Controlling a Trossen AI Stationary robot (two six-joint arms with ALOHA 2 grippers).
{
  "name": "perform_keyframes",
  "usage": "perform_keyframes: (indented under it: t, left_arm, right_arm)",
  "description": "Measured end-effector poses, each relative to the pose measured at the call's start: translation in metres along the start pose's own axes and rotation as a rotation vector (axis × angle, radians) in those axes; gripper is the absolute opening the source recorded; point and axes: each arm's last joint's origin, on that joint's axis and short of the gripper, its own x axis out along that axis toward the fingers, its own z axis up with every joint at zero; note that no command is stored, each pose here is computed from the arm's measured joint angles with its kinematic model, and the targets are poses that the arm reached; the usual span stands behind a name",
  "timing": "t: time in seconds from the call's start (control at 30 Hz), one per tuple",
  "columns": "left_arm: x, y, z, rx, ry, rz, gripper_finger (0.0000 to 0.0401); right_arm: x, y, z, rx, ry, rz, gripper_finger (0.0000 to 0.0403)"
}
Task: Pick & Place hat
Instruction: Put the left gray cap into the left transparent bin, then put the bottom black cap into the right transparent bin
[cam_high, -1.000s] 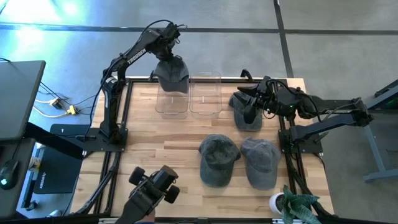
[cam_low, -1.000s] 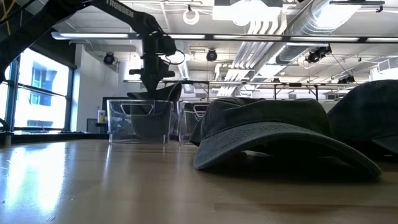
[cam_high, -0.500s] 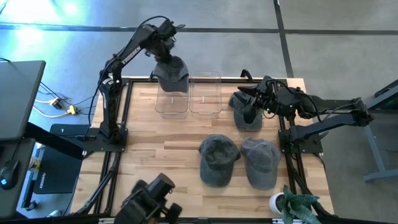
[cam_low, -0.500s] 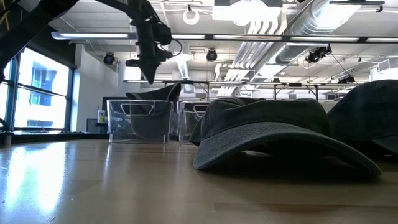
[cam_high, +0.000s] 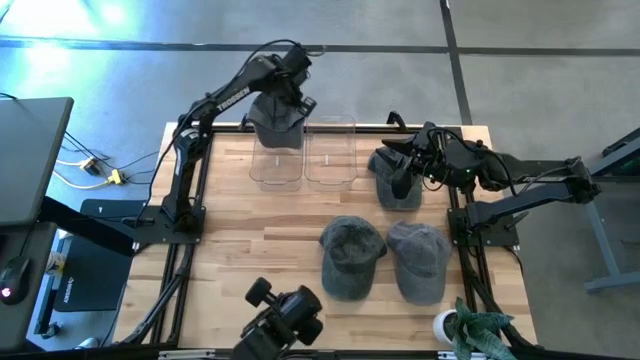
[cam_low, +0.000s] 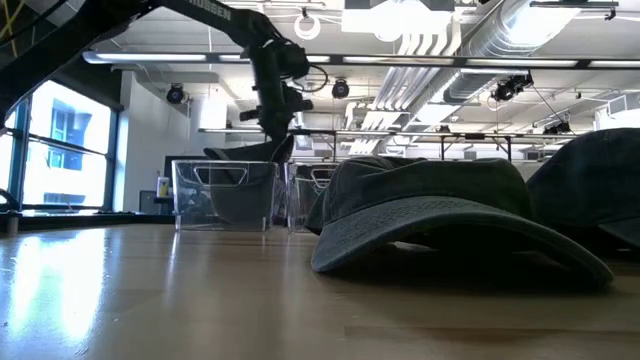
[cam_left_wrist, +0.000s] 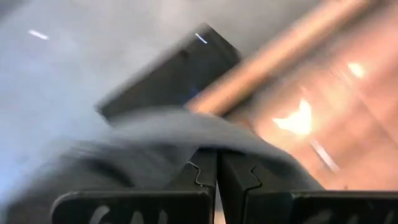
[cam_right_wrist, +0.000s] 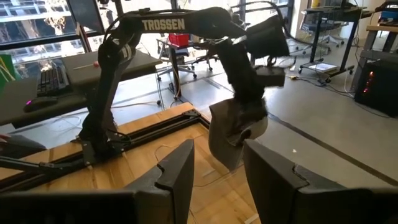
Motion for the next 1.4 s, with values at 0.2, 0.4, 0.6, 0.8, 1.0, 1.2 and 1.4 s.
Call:
perform_keyframes:
  t: [0.2, 0.4, 0.6, 0.8, 1.0, 1.2, 1.4]
  left_arm:
    - [0.008, 0.008, 0.005, -0.032, -0.036, 0.076, 0.0003]
    - [0.007, 0.011, 0.008, -0.043, -0.066, 0.116, 0.0003]
    - [-0.019, 0.013, 0.006, -0.015, -0.036, 0.082, 0.0003]
    - [-0.053, 0.003, 0.0, 0.089, 0.032, -0.061, 0.0003]
    - [-0.08, -0.025, -0.016, 0.244, 0.028, -0.225, 0.0003]
    - [-0.086, -0.053, -0.04, 0.338, -0.04, -0.38, 0.0003]
    - [-0.087, -0.082, -0.081, 0.371, -0.159, -0.553, 0.0003]
  right_arm:
    - [0.0, 0.0, 0.0, 0.021, 0.001, 0.003, 0.0134]
    - [0.0, 0.0, 0.0, 0.021, 0.0, 0.004, 0.0134]
    - [0.0, 0.0, 0.0, 0.021, 0.0, 0.004, 0.0134]
    - [0.0, 0.0, 0.0, 0.041, 0.001, 0.004, 0.0134]
    - [0.004, -0.01, -0.003, 0.097, 0.038, -0.057, 0.0134]
    - [0.007, -0.022, -0.015, 0.118, 0.176, -0.094, 0.0134]
    - [0.012, -0.019, -0.031, 0.182, 0.322, -0.085, 0.0134]
